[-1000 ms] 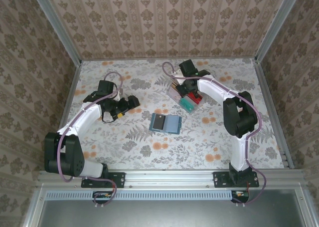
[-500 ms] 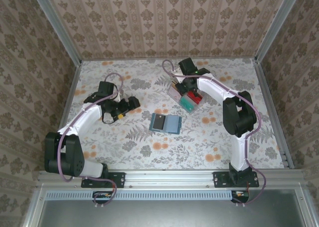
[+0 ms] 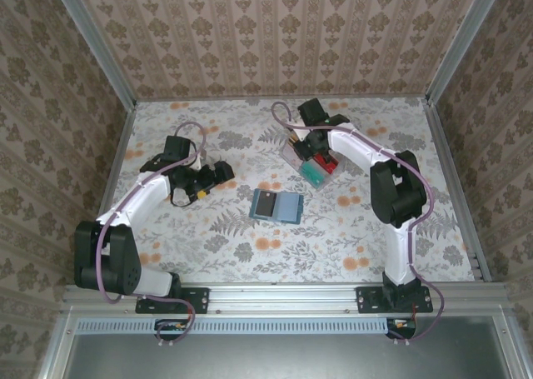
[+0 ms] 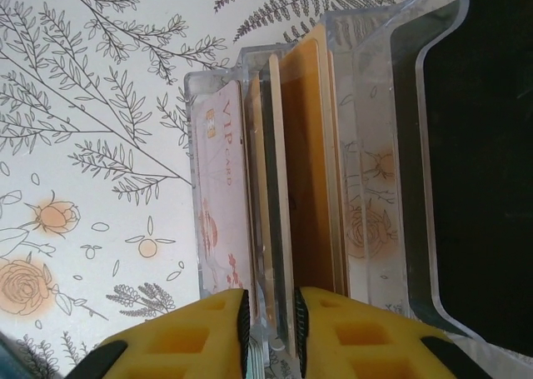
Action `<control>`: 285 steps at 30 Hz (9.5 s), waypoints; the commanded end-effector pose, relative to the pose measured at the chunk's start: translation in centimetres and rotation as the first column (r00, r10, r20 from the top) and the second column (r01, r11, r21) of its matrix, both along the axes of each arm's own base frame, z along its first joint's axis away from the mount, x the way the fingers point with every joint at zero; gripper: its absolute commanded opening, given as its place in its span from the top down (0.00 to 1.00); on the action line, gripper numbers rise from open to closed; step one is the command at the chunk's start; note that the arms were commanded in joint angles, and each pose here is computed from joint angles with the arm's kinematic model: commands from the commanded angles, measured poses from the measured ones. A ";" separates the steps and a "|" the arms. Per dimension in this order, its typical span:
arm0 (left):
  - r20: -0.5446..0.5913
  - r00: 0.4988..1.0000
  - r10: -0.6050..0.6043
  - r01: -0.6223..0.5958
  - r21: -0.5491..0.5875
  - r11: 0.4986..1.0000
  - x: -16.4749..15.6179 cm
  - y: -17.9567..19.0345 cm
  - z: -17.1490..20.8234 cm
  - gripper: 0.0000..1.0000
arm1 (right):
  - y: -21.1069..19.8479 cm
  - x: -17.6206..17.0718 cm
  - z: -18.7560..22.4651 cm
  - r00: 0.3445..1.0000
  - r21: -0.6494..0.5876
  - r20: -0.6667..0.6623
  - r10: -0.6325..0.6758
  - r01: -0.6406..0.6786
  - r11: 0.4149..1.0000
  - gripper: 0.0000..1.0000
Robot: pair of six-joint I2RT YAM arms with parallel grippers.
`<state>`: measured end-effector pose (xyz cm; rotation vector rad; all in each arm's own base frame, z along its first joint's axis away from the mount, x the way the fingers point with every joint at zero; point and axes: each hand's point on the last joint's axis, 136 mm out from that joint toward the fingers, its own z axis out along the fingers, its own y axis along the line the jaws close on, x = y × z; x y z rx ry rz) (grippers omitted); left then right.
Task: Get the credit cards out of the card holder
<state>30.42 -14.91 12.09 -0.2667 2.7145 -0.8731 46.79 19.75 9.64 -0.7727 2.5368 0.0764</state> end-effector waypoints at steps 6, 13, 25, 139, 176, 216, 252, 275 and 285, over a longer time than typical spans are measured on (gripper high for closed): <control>0.016 1.000 -0.001 0.001 -0.031 1.000 -0.4 0.0 1.0 0.00 | -1.1 -1.3 8.0 0.985 0.115 0.096 -0.143 0.132 0.985 0.63; 0.001 1.000 0.003 -0.003 -0.029 1.000 -1.4 -0.3 0.6 0.00 | -0.9 -6.7 9.5 0.960 0.236 0.012 -0.280 0.269 0.934 0.45; -0.048 0.997 0.066 -0.064 0.049 0.997 -3.3 0.6 -1.5 0.00 | 8.9 -17.3 3.1 0.928 0.265 -0.243 -0.281 0.342 0.901 0.35; -0.280 0.940 -0.195 0.218 0.053 0.975 -6.0 -13.1 -11.3 0.87 | 9.1 -17.1 -6.0 0.792 0.462 -0.591 -0.149 0.485 0.743 0.85; -0.182 0.956 -0.231 0.246 0.064 0.967 -3.9 -13.6 -6.9 0.71 | 5.5 -16.7 -6.0 0.813 0.435 -0.530 -0.240 0.503 0.747 1.00; -0.329 0.929 -0.169 0.227 0.146 0.963 -7.7 -10.8 -13.7 0.86 | 8.0 -17.4 -7.3 0.775 0.484 -0.623 -0.109 0.491 0.724 0.76; 0.072 0.958 -0.278 0.287 -0.188 0.939 -1.2 -14.5 -0.5 0.40 | 3.1 -15.5 4.6 0.935 0.734 -0.334 -0.123 0.339 0.588 1.00; 0.357 0.910 -0.209 0.394 -0.594 0.701 -0.4 -17.4 13.8 0.72 | 5.3 -13.4 15.0 0.921 0.922 -0.370 0.123 0.349 0.167 1.00; 0.329 0.940 -0.093 0.296 -0.645 0.704 0.7 -17.4 15.5 0.94 | 5.7 -13.6 15.7 0.898 0.906 -0.420 0.127 0.408 0.110 0.60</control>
